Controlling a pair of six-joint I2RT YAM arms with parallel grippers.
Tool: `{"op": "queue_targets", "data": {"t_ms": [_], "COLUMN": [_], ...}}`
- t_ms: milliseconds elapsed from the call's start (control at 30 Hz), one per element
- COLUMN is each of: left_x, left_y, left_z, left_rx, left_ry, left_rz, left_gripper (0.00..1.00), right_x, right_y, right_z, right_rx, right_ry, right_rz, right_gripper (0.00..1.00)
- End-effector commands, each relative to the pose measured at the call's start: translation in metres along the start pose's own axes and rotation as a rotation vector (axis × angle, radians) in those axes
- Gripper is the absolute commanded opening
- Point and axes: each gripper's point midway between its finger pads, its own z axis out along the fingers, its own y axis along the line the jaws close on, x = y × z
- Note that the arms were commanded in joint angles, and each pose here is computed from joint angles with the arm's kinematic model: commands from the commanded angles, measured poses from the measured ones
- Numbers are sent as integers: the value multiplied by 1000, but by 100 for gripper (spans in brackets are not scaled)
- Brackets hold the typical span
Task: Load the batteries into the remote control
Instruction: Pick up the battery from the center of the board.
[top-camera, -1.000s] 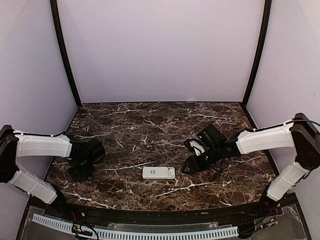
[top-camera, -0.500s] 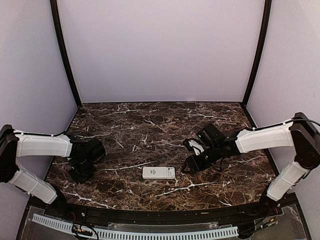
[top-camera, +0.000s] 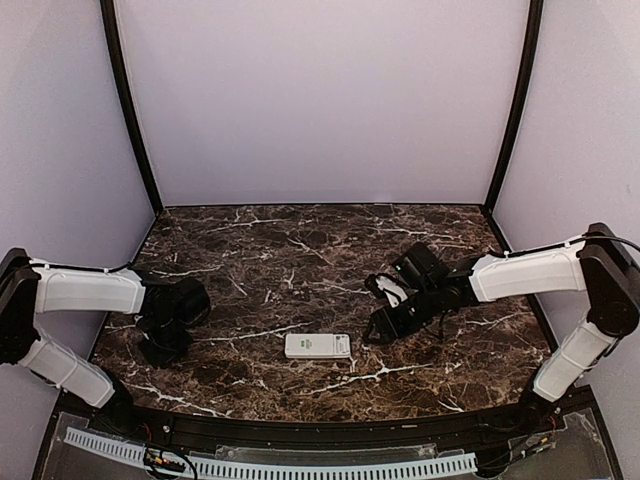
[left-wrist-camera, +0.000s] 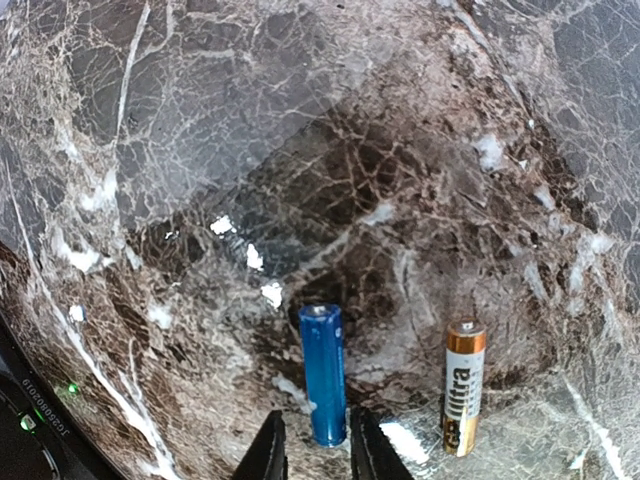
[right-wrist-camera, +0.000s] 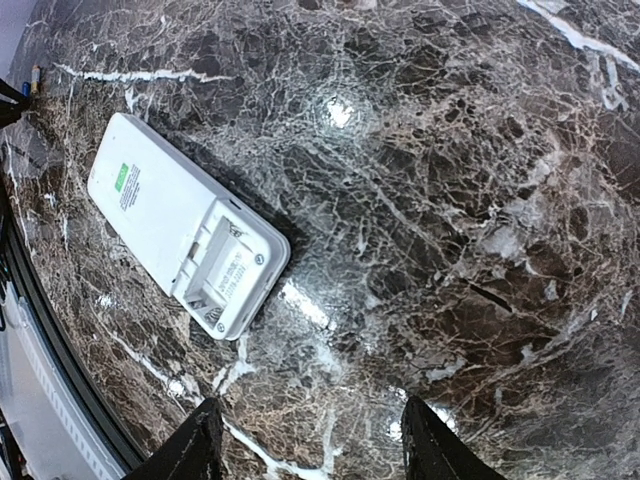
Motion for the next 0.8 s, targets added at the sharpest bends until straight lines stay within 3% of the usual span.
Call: {"op": "queue_targets", "data": {"t_ms": [0,400,567,767], "left_x": [3,2,-2,-29], "left_y": [8,7,8,8], "left_z": [7,7,0,-29], "left_rx": [2,42,42,75], "left_ry": [16,19,4,-129], "left_rz": [-7,-14,-18,-8], "left_gripper": [19,0,0,0], "right_x": [-10,-7,-7,-11], "right_y": [-2,-2,0,3], "right_z": [-1,-8,-10,-12], "right_rx": [10,17,13,4], "right_ry": [-10,-18,-20,-28], "right_rz": [-20,-13,-11,-13], "right_gripper": [58,58,58,58]}}
